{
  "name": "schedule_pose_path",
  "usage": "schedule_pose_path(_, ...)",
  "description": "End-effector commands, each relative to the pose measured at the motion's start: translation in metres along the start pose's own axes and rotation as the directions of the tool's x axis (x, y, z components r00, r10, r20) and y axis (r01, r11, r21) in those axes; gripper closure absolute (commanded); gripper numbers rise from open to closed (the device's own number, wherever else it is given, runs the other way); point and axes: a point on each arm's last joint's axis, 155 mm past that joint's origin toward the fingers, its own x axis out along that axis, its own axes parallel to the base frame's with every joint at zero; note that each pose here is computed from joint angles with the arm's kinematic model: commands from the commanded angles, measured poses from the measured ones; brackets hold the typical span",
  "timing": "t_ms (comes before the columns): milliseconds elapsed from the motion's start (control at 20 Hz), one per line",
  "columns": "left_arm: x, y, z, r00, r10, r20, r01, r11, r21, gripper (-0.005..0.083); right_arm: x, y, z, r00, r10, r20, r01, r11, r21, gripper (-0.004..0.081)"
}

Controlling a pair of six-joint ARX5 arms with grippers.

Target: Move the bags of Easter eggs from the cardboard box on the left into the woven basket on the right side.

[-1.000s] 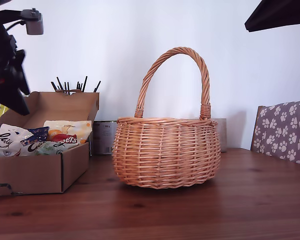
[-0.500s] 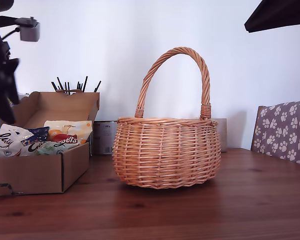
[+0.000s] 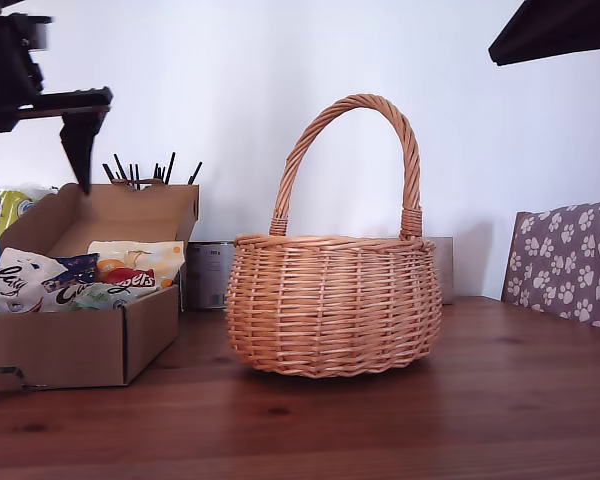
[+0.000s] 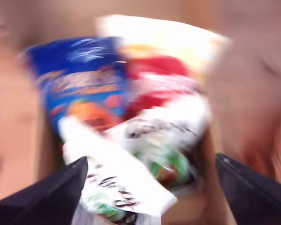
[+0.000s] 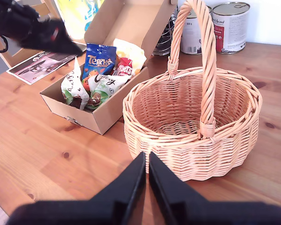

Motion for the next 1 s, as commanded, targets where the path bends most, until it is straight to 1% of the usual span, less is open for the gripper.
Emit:
schedule_pose_path(0, 0.018, 0.013, -0.004, 0.997, 0.080, -0.008, -0.080, 0.996, -0.051, -0.0009, 0.000, 0.002, 0.001, 1.000, 0.008, 0.003, -0.008, 1.000, -0.008, 0.0782)
schedule_pose_path(100, 0.030, 0.013, -0.007, 0.996, 0.089, -0.017, -0.091, 0.990, -0.109, -0.0009, 0.000, 0.002, 0.001, 1.000, 0.008, 0.002, -0.008, 1.000, -0.008, 0.0782)
schedule_pose_path(250, 0.055, 0.017, -0.031, 0.986, 0.122, -0.110, -0.132, 0.987, -0.088, -0.0009, 0.000, 0.002, 0.002, 1.000, 0.008, 0.005, -0.008, 1.000, -0.009, 0.0782)
schedule_pose_path(350, 0.064, 0.025, -0.045, 0.975, 0.162, -0.153, -0.178, 0.979, -0.096, -0.0009, 0.000, 0.002, 0.001, 1.000, 0.008, 0.001, -0.008, 1.000, -0.008, 0.0782)
schedule_pose_path(450, 0.065, 0.030, -0.047, 0.970, 0.178, -0.166, -0.200, 0.971, -0.128, -0.0009, 0.000, 0.002, 0.001, 1.000, 0.008, 0.002, -0.008, 1.000, -0.008, 0.0782)
schedule_pose_path(550, 0.065, 0.031, -0.046, 0.970, 0.171, -0.170, -0.197, 0.969, -0.147, -0.0009, 0.000, 0.002, 0.001, 1.000, 0.008, 0.002, -0.008, 1.000, -0.008, 0.0782)
schedule_pose_path(700, 0.067, 0.031, -0.064, 0.956, 0.163, -0.243, -0.200, 0.970, -0.137, -0.0009, 0.000, 0.002, 0.001, 1.000, 0.008, 0.003, -0.008, 1.000, -0.009, 0.0782)
schedule_pose_path(800, 0.072, 0.034, -0.075, 0.943, 0.179, -0.279, -0.220, 0.968, -0.123, -0.0009, 0.001, 0.002, 0.001, 1.000, 0.008, 0.002, -0.008, 1.000, -0.023, 0.0782)
schedule_pose_path(950, 0.076, 0.034, -0.077, 0.942, 0.181, -0.282, -0.222, 0.967, -0.121, -0.0003, 0.000, 0.002, 0.001, 1.000, 0.008, 0.001, -0.008, 1.000, -0.027, 0.0782)
